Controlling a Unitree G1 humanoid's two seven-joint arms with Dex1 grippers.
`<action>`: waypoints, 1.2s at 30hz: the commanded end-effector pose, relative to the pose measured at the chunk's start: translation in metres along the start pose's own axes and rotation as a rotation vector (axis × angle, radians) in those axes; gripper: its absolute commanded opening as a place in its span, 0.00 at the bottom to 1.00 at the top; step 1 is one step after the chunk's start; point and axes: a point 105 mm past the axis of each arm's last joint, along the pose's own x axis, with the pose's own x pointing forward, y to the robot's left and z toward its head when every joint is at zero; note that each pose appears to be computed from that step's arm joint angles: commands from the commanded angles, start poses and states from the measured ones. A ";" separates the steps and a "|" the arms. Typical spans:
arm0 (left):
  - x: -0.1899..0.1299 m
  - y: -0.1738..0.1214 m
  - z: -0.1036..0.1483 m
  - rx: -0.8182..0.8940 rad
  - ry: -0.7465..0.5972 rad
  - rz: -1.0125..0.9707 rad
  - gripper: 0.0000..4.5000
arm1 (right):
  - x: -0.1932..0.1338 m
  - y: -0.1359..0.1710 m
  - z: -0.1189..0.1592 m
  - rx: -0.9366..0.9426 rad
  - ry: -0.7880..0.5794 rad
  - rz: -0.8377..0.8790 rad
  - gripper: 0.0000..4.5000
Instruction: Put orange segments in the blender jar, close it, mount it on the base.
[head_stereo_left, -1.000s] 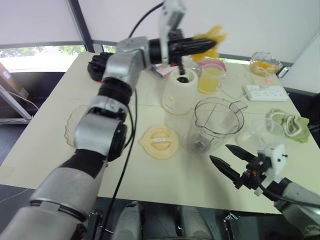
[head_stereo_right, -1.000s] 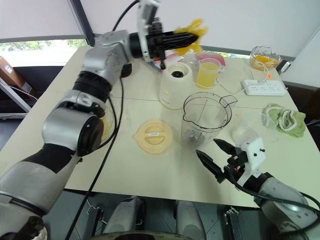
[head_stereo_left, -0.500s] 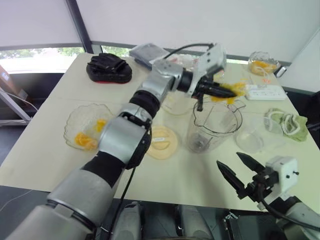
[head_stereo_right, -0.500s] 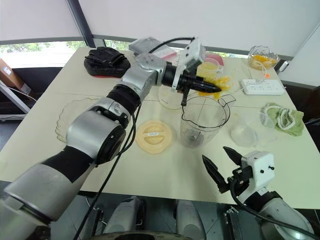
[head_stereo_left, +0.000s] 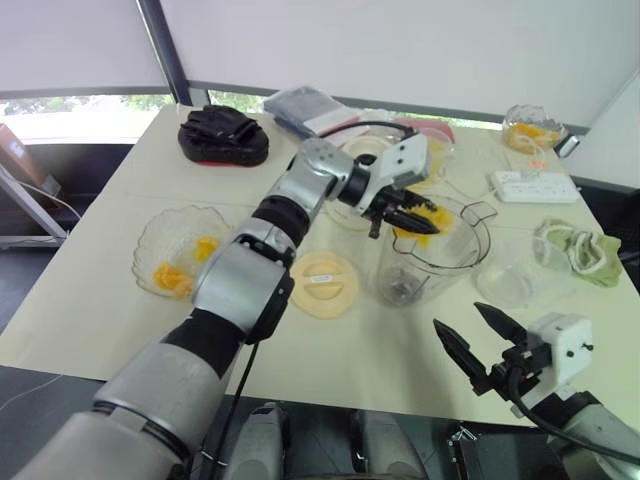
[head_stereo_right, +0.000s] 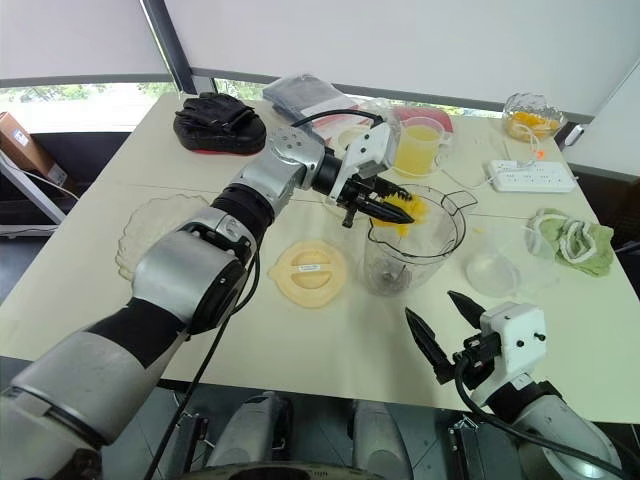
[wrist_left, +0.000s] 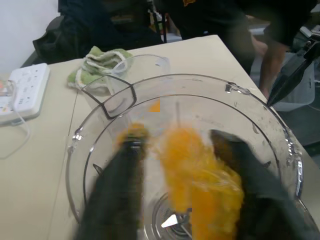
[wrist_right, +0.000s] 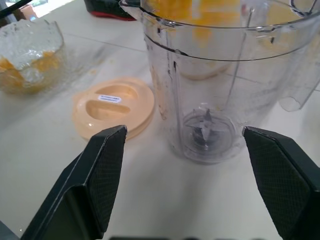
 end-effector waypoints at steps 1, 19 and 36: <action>0.002 0.005 0.013 0.033 -0.045 0.032 0.83 | 0.000 0.000 0.005 -0.018 -0.028 0.005 0.87; -0.034 0.018 0.041 -0.039 -0.219 0.076 0.98 | -0.004 -0.006 0.004 -0.021 -0.011 -0.006 0.87; -0.106 0.006 -0.030 -0.055 -0.283 0.426 0.98 | -0.046 -0.069 0.003 -0.088 -0.063 -0.387 0.87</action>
